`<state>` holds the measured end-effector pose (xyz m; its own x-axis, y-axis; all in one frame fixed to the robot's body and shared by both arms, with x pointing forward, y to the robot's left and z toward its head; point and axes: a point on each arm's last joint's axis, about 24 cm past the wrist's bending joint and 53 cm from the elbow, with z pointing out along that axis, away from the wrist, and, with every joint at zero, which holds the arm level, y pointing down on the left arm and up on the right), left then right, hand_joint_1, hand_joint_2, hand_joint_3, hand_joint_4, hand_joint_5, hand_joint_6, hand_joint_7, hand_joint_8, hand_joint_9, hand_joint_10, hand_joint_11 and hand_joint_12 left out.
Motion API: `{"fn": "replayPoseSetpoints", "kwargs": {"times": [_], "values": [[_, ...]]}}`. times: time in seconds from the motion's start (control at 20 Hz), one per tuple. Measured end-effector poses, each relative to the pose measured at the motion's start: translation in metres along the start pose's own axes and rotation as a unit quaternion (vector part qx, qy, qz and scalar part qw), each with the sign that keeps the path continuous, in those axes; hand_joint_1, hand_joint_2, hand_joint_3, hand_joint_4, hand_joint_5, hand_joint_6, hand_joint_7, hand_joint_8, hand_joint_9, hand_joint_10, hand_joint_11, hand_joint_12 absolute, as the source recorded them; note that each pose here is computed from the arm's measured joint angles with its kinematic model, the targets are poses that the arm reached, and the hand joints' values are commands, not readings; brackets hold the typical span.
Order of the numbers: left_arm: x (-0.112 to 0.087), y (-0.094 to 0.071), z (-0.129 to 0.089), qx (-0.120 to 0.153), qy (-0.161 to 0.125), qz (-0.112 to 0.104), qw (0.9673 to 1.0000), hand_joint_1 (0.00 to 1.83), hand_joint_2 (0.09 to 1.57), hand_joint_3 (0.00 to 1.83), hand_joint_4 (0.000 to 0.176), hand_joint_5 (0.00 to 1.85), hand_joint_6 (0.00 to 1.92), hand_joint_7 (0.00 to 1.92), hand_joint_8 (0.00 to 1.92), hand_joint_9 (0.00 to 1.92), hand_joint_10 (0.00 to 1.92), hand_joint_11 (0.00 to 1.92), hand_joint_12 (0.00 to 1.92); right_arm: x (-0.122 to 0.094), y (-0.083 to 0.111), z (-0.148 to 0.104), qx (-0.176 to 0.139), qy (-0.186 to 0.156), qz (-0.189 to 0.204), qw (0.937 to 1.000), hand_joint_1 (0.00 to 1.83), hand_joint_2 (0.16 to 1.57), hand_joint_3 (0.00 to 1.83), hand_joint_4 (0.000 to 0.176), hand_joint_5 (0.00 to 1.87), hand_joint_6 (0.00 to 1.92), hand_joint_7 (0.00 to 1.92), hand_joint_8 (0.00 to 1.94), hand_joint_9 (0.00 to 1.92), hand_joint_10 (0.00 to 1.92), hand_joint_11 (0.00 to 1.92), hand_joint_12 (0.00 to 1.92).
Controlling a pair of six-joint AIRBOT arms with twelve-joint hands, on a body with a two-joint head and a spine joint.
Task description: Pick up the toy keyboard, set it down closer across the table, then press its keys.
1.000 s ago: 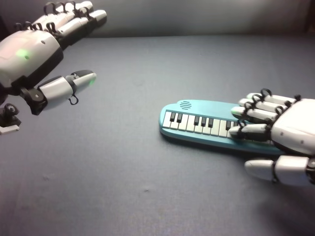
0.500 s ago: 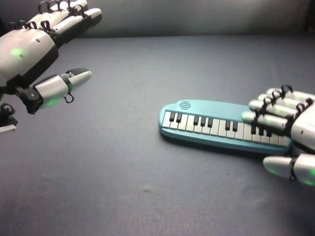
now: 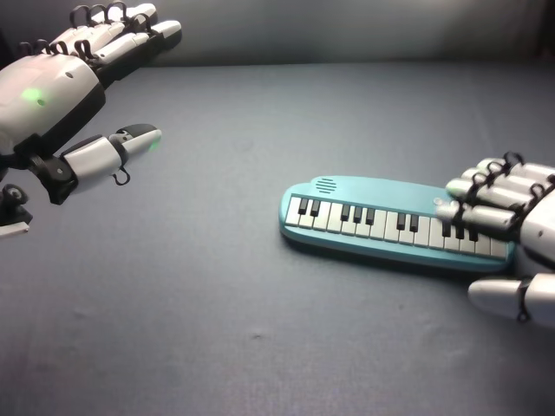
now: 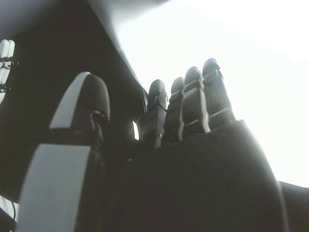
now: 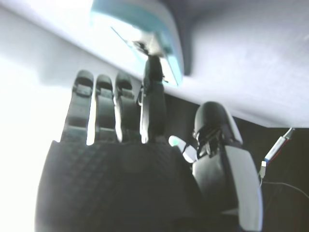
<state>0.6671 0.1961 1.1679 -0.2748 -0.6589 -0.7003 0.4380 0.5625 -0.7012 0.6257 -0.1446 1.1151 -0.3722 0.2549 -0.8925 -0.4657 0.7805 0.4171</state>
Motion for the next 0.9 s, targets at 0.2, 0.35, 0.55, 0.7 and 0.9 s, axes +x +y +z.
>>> {"fn": "replayPoseSetpoints", "kwargs": {"times": [0.2, 0.35, 0.55, 0.7, 0.9], "values": [[0.002, -0.005, -0.007, 0.007, -0.001, -0.004, 1.0000, 0.83, 1.40, 0.00, 0.017, 0.08, 0.00, 0.00, 0.00, 0.00, 0.00, 0.00, 0.00, -0.053, 0.019, -0.027, -0.025, -0.090, -0.005, 0.9957, 0.00, 1.38, 0.01, 0.010, 0.00, 0.00, 0.00, 0.00, 0.00, 0.00, 0.00, 0.00], [-0.007, -0.011, -0.014, 0.017, -0.024, -0.011, 0.9995, 0.64, 1.40, 0.00, 0.006, 0.00, 0.00, 0.00, 0.00, 0.00, 0.00, 0.00, 0.00, -0.073, 0.031, -0.047, -0.041, -0.133, -0.007, 0.9903, 0.00, 1.38, 0.01, 0.017, 0.00, 0.00, 0.00, 0.00, 0.00, 0.00, 0.00, 0.00], [-0.021, -0.020, -0.032, 0.033, -0.055, -0.013, 0.9978, 0.26, 1.44, 0.02, 0.076, 0.00, 0.00, 0.00, 0.00, 0.00, 0.00, 0.00, 0.00, -0.098, 0.034, -0.074, -0.049, -0.194, 0.000, 0.9799, 0.00, 1.39, 0.01, 0.044, 0.00, 0.00, 0.00, 0.00, 0.00, 0.00, 0.00, 0.00], [-0.033, -0.032, -0.044, 0.052, -0.085, -0.007, 0.9950, 0.03, 1.39, 0.00, 0.131, 0.00, 0.00, 0.00, 0.00, 0.00, 0.00, 0.00, 0.00, -0.115, 0.036, -0.093, -0.057, -0.236, 0.011, 0.9699, 0.00, 1.34, 0.00, 0.093, 0.00, 0.00, 0.00, 0.00, 0.00, 0.00, 0.00, 0.00], [-0.052, -0.057, -0.057, 0.091, -0.122, 0.010, 0.9883, 0.00, 1.22, 0.00, 0.078, 0.00, 0.00, 0.00, 0.00, 0.00, 0.00, 0.00, 0.00, -0.131, 0.037, -0.118, -0.066, -0.281, 0.011, 0.9574, 0.04, 1.30, 0.00, 0.080, 0.00, 0.00, 0.00, 0.00, 0.00, 0.00, 0.00, 0.00]]}}
